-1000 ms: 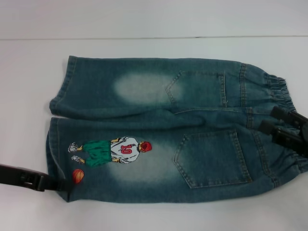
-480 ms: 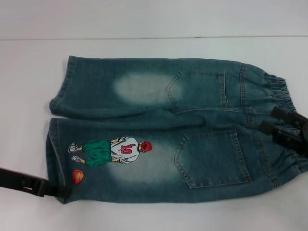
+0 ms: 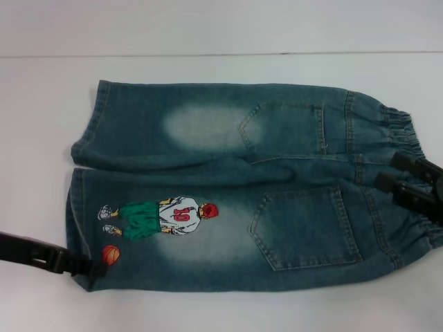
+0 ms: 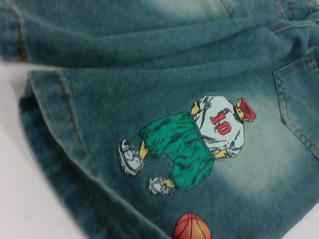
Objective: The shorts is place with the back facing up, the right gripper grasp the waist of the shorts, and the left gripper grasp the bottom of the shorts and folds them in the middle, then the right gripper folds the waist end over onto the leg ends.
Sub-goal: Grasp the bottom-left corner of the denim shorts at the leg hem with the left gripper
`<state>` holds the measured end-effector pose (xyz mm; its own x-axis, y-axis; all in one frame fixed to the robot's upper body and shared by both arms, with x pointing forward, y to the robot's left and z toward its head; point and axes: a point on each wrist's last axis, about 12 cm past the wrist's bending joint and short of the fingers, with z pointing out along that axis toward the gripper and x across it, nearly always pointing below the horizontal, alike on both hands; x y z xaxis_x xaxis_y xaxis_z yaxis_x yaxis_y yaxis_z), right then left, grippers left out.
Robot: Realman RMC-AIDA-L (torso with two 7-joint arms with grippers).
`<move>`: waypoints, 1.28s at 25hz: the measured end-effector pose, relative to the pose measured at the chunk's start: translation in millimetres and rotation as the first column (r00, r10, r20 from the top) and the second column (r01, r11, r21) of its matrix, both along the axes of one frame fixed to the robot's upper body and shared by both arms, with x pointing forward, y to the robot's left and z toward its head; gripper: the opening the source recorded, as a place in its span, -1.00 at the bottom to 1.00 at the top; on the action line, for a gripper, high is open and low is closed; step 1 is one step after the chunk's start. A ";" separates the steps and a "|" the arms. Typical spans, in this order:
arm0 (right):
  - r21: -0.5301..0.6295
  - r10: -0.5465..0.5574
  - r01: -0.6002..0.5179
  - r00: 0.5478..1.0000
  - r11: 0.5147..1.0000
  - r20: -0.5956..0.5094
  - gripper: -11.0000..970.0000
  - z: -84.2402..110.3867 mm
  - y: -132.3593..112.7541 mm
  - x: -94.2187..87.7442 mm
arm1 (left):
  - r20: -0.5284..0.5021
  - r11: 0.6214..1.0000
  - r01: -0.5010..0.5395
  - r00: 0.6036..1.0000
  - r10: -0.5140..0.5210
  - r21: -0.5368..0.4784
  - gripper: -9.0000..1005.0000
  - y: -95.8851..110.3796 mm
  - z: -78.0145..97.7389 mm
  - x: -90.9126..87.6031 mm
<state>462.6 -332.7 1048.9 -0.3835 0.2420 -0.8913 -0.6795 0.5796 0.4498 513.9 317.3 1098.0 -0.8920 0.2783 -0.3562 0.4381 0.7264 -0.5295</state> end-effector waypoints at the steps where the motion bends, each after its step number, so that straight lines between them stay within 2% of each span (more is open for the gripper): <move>1: 0.000 0.000 0.000 1.000 1.000 0.000 0.83 0.1 -0.2 0.0 | 0.003 1.000 -0.003 1.000 0.003 0.000 -0.17 0.3 0.4 0.0; 13: -0.001 -0.001 0.001 1.000 1.000 0.000 0.83 0.1 -0.3 0.1 | -0.006 1.000 -0.021 1.000 0.021 0.010 0.59 1.2 -3.1 -0.2; 27: -0.001 -0.001 0.001 1.000 1.000 0.000 0.83 0.1 -0.5 0.1 | -0.010 1.000 -0.003 1.000 0.003 -0.007 0.48 -3.4 -0.5 3.9; 32: -0.002 0.000 0.000 1.000 1.000 0.001 0.83 0.3 -0.7 0.1 | -0.013 1.000 0.007 1.000 -0.008 -0.012 0.01 -5.0 -0.2 5.0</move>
<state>462.7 -333.5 1049.2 -0.3831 0.2406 -0.8918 -0.6798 0.5803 0.4485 518.9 312.3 1097.9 -0.8945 0.2807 -0.3480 0.4365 0.7167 -0.5439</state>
